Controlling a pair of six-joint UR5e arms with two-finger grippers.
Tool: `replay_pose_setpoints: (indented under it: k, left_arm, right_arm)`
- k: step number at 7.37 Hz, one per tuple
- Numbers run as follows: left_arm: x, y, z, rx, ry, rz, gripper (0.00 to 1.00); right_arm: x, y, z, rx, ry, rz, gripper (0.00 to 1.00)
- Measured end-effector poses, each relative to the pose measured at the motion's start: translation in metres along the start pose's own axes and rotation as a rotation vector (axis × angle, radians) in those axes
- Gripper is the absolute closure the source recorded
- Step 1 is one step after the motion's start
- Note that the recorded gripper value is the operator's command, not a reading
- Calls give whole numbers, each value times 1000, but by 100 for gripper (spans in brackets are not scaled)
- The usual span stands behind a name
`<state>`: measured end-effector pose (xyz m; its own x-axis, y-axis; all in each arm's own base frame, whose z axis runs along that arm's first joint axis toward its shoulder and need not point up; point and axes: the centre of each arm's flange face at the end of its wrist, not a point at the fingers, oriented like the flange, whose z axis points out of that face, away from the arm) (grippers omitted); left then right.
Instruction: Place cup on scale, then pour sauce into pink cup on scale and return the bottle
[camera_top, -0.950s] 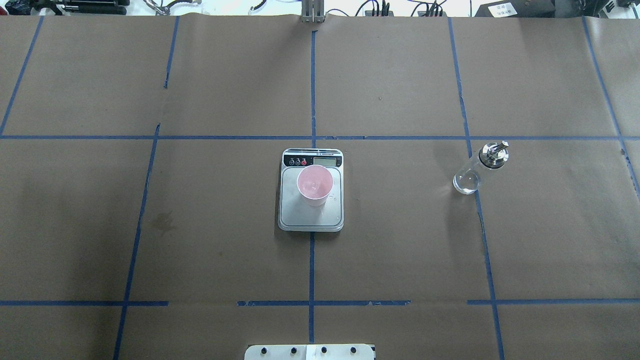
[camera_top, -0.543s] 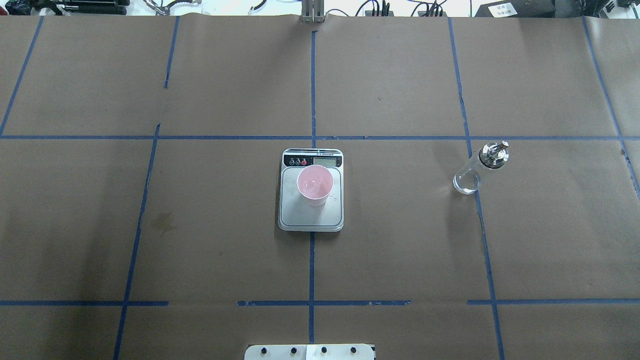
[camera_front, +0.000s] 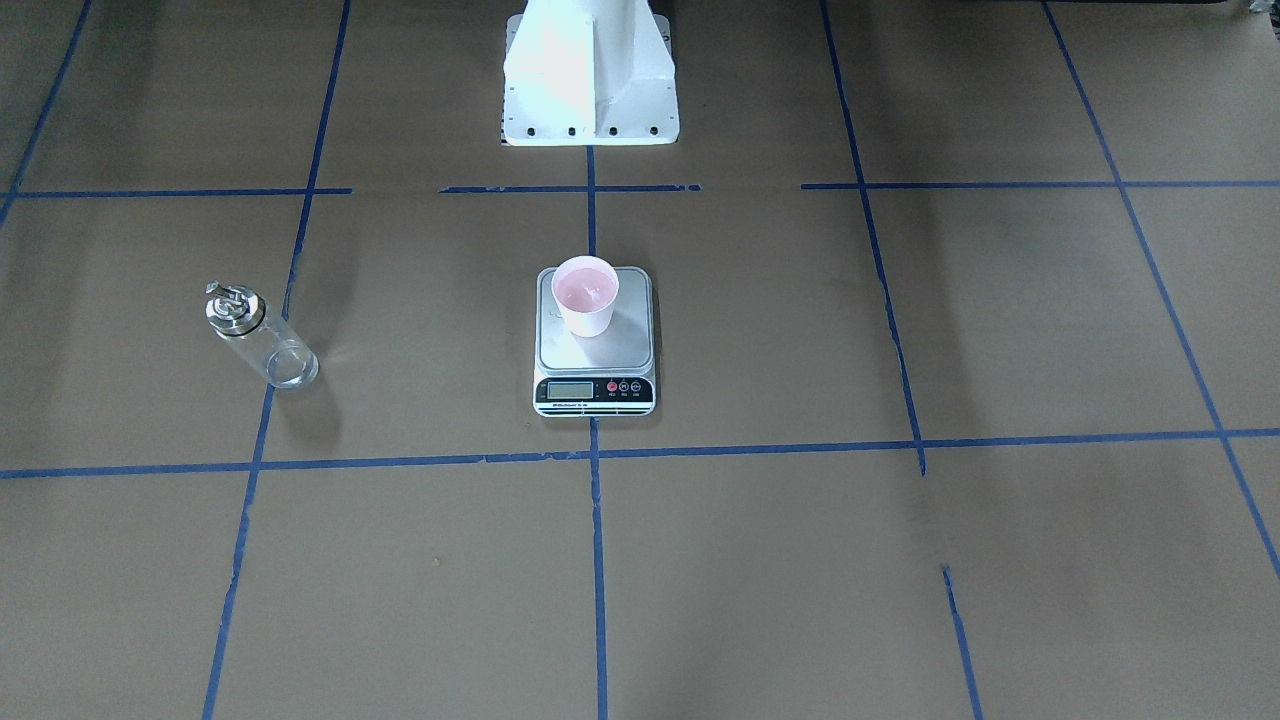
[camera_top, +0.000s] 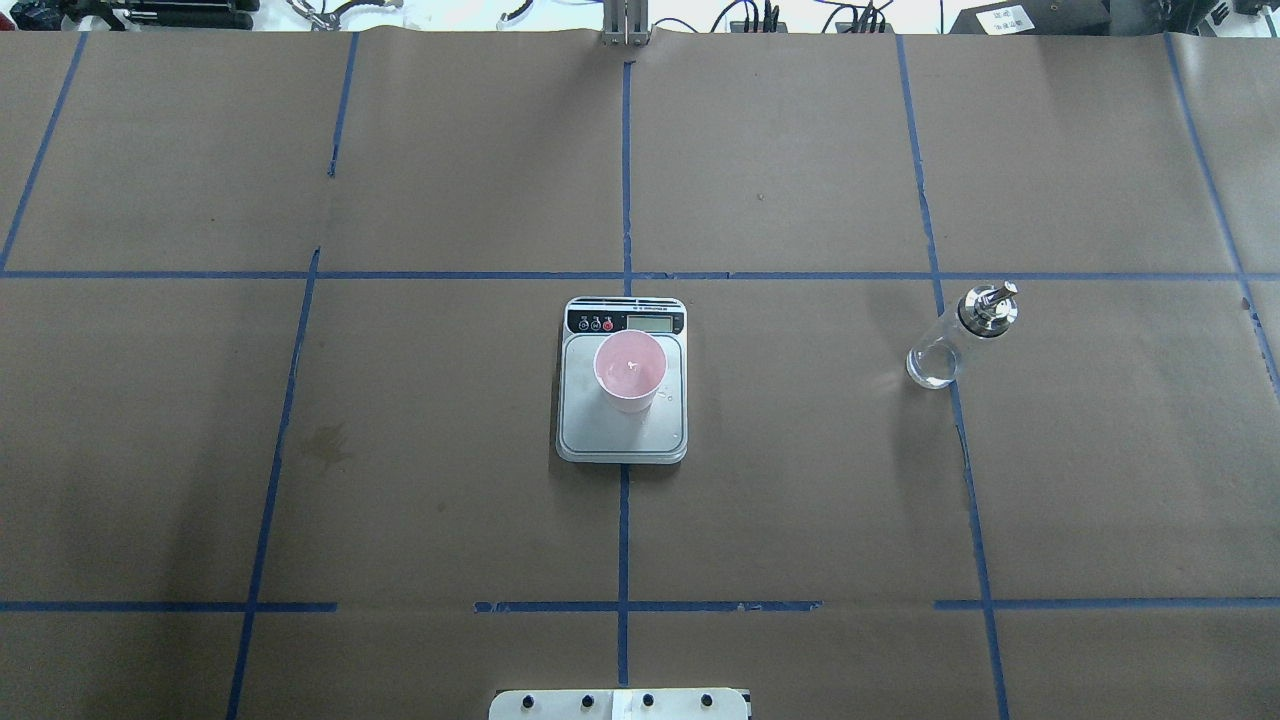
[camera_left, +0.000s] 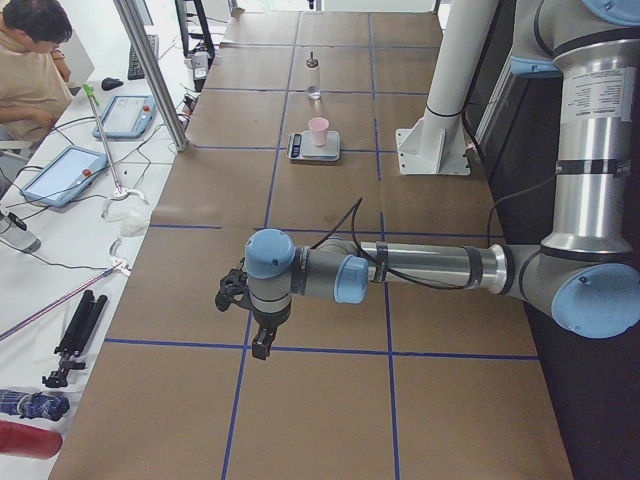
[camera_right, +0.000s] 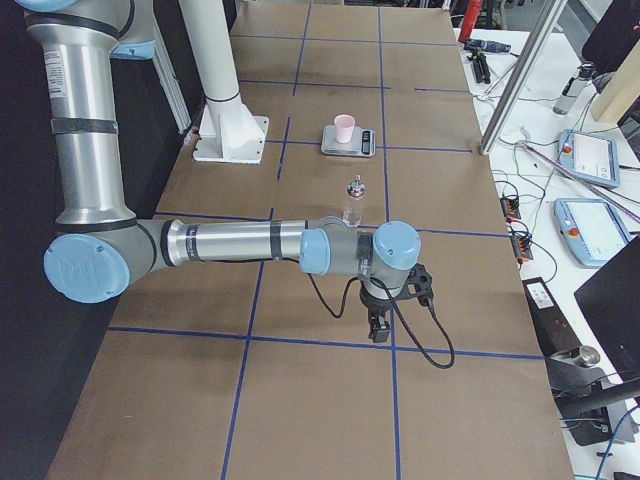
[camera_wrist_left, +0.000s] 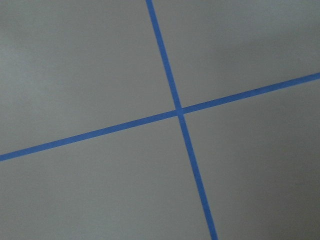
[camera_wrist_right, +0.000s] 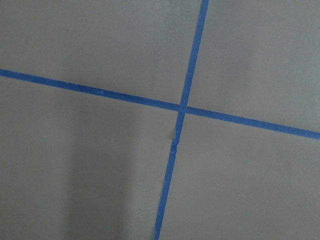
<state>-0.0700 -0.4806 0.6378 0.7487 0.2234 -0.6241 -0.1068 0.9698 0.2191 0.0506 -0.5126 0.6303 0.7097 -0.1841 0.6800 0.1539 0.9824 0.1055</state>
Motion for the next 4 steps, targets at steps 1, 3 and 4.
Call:
replay_pose_setpoints:
  k: [1, 3, 4]
  left_arm:
    - [0, 1, -1, -19, -4, -22, 0]
    - [4, -5, -3, -32, -1, -52, 0]
    - [6, -8, -4, -27, 17, -60, 0]
  right_arm:
    - [0, 1, 1, -1, 0, 2, 0]
    - [1, 2, 1, -1, 1, 0, 0]
    - [0, 2, 1, 0, 2, -1, 0]
